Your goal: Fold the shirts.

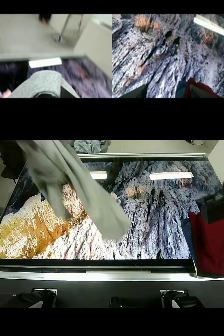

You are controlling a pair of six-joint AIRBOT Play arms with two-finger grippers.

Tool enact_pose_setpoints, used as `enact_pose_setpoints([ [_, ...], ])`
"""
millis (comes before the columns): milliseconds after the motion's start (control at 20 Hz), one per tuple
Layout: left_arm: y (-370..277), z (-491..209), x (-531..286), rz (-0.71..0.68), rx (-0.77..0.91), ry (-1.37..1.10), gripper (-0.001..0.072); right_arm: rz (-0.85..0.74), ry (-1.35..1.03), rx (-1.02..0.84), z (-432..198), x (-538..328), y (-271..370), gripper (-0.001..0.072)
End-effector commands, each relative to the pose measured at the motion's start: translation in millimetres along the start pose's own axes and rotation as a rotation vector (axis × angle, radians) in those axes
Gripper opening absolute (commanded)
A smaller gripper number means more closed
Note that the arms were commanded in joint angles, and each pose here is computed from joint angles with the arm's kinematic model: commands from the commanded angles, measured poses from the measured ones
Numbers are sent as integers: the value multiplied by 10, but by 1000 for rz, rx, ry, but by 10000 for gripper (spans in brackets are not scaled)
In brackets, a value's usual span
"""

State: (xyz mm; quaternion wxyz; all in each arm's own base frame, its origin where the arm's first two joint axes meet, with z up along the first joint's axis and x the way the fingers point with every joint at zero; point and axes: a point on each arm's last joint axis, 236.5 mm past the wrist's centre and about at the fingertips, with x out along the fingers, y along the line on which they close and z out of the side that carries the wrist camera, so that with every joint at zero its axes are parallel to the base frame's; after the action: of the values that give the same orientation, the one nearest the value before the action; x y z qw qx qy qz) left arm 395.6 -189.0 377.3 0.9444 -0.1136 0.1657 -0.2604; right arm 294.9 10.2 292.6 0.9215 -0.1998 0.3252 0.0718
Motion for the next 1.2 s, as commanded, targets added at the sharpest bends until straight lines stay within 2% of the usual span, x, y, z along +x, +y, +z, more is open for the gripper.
enact_pose_setpoints([
  [0, -12, -1705, 514, -8, -80, 385, 29, 63, 173, -2, -383, 63, 145, 613],
  [150, 210, -3271, 653, 66, -223, 618, 32, 124, 306, -10, -621, 496, 293, 613],
  [250, 311, -3836, 601, 105, -347, 722, 33, 168, 387, -15, -793, 844, 413, 613],
  [300, 345, -3907, 588, 112, -362, 747, 127, 189, 424, -17, -873, 1003, 471, 613],
  [350, 377, -3830, 588, 100, -330, 745, 444, 209, 466, -18, -957, 1152, 524, 613],
  [400, 425, -3656, 591, 82, -282, 730, 678, 225, 504, -20, -1020, 1277, 562, 613],
  [500, 726, -3173, 479, 106, -153, 728, 672, 272, 534, -25, -1065, 1444, 669, 616],
  [600, 1270, -2669, 215, 241, -58, 729, 672, 346, 544, -13, -1076, 1553, 846, 617],
  [700, 1790, -2427, -116, 378, -61, 743, 672, 465, 558, 0, -1156, 1610, 1140, 616],
  [900, 2388, -3010, -617, 506, -291, 889, 672, 741, 620, 89, -1567, 1585, 1887, 616],
  [1000, 2386, -3476, -613, 474, -427, 931, 672, 866, 636, 132, -1741, 1521, 2204, 616],
  [1100, 2283, -3842, -478, 426, -535, 933, 672, 899, 667, 169, -1908, 1512, 2334, 623],
  [1150, 2221, -3999, -385, 402, -591, 923, 672, 902, 683, 177, -1976, 1511, 2362, 661],
])
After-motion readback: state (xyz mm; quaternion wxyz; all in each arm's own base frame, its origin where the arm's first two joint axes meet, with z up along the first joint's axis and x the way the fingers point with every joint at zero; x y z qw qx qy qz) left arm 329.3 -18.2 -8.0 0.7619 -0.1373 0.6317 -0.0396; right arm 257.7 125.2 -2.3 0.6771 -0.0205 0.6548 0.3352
